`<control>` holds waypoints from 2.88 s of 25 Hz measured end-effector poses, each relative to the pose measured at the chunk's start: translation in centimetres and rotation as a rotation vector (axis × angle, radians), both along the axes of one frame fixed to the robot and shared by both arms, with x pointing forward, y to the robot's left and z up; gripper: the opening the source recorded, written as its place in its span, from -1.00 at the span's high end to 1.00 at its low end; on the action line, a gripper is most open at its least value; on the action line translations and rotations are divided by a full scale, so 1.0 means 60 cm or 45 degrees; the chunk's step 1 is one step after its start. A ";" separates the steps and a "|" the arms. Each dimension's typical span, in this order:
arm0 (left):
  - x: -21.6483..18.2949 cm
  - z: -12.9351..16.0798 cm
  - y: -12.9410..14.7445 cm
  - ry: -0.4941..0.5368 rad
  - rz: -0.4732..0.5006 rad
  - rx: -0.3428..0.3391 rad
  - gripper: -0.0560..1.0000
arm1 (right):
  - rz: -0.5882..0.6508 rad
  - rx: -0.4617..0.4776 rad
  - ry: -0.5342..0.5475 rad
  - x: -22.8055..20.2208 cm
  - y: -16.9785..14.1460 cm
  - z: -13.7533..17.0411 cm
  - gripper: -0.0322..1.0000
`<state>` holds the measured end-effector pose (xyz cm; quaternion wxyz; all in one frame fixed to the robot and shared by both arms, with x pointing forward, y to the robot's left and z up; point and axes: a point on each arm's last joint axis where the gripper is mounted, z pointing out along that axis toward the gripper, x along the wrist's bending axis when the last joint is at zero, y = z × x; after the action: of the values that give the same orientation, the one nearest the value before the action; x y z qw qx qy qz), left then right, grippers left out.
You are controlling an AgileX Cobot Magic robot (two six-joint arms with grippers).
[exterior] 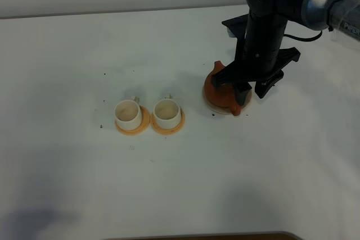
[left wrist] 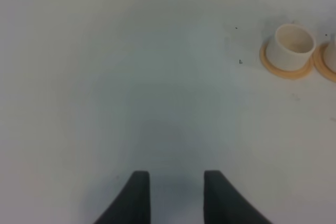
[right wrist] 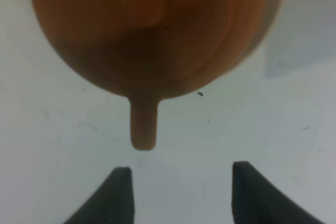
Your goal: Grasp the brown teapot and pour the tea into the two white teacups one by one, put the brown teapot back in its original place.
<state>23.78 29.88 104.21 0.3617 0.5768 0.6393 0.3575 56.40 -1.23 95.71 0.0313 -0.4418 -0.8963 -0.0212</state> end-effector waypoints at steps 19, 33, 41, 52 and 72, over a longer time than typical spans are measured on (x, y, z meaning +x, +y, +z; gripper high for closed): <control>0.000 0.000 0.000 0.000 0.000 0.000 0.34 | 0.046 0.018 -0.041 0.006 0.018 -0.034 0.07; 0.000 0.000 0.000 0.000 0.000 0.000 0.34 | 0.105 -0.024 -0.096 0.005 0.021 -0.035 0.07; 0.000 0.000 0.000 0.000 0.000 0.000 0.34 | 0.133 -0.043 -0.099 0.006 0.020 -0.042 0.07; 0.000 0.000 0.000 0.000 0.000 0.000 0.34 | 0.165 -0.052 -0.111 -0.001 0.028 -0.043 0.42; 0.000 0.000 0.000 0.000 0.000 0.000 0.34 | 0.219 -0.096 -0.099 0.007 0.035 -0.029 0.68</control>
<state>23.78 29.88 104.21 0.3617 0.5768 0.6393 0.3575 56.81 0.89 93.99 -0.0186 -0.3628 -0.9317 -0.0018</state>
